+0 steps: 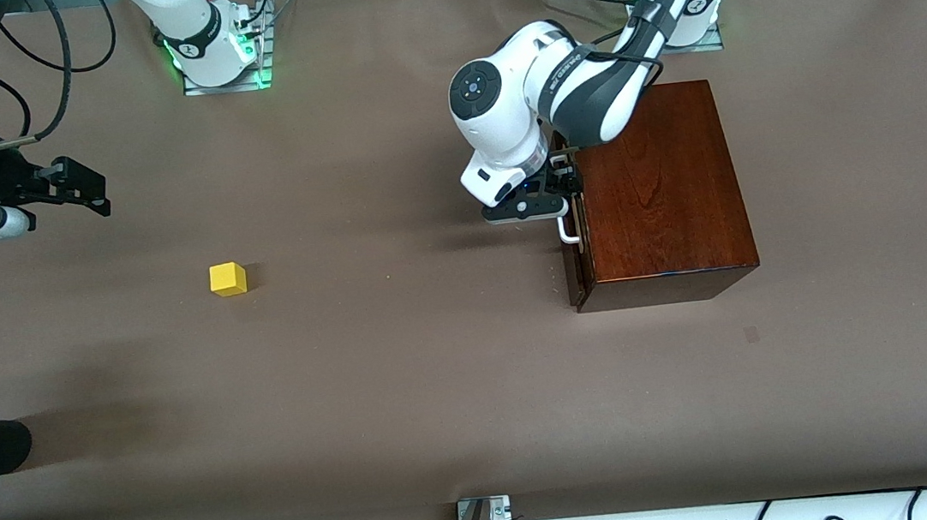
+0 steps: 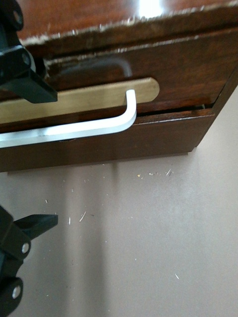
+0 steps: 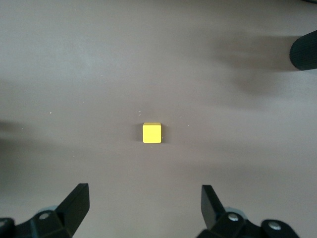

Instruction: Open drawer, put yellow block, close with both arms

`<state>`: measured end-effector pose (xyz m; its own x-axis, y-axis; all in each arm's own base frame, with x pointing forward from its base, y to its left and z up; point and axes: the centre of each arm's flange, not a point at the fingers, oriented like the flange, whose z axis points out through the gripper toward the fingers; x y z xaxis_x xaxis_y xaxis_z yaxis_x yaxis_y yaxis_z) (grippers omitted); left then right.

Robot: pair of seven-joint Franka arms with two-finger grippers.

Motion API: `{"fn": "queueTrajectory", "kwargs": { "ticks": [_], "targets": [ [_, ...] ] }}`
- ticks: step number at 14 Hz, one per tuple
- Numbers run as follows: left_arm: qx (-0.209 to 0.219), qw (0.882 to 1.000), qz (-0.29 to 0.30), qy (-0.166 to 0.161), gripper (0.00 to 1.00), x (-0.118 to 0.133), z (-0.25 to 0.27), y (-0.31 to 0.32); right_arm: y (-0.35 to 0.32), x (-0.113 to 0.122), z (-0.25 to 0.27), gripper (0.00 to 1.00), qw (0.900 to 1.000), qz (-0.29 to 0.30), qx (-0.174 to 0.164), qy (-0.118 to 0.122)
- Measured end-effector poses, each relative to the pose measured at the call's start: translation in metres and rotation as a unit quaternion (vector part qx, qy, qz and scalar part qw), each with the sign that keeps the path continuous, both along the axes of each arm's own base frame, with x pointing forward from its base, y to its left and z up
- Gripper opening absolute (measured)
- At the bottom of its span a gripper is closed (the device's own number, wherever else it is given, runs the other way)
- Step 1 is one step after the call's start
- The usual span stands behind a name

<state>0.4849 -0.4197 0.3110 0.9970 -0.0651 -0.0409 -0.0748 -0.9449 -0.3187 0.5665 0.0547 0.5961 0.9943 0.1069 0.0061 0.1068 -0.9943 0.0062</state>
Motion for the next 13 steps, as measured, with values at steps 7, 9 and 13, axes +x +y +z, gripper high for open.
{"fn": "queueTrajectory", "kwargs": {
  "ticks": [7,9,13],
  "targets": [
    [-0.002,1.0,-0.002,-0.007,1.0,-0.001,-0.042,-0.002,0.0,0.0,0.0,1.0,1.0,0.0,0.0,0.0],
    [-0.002,1.0,-0.002,-0.009,1.0,-0.003,-0.047,-0.005,0.0,0.0,0.0,1.0,1.0,0.0,0.0,0.0],
    [-0.003,1.0,0.0,-0.016,1.0,-0.006,-0.047,-0.01,0.0,0.0,0.0,1.0,1.0,0.0,0.0,0.0]
  ]
}}
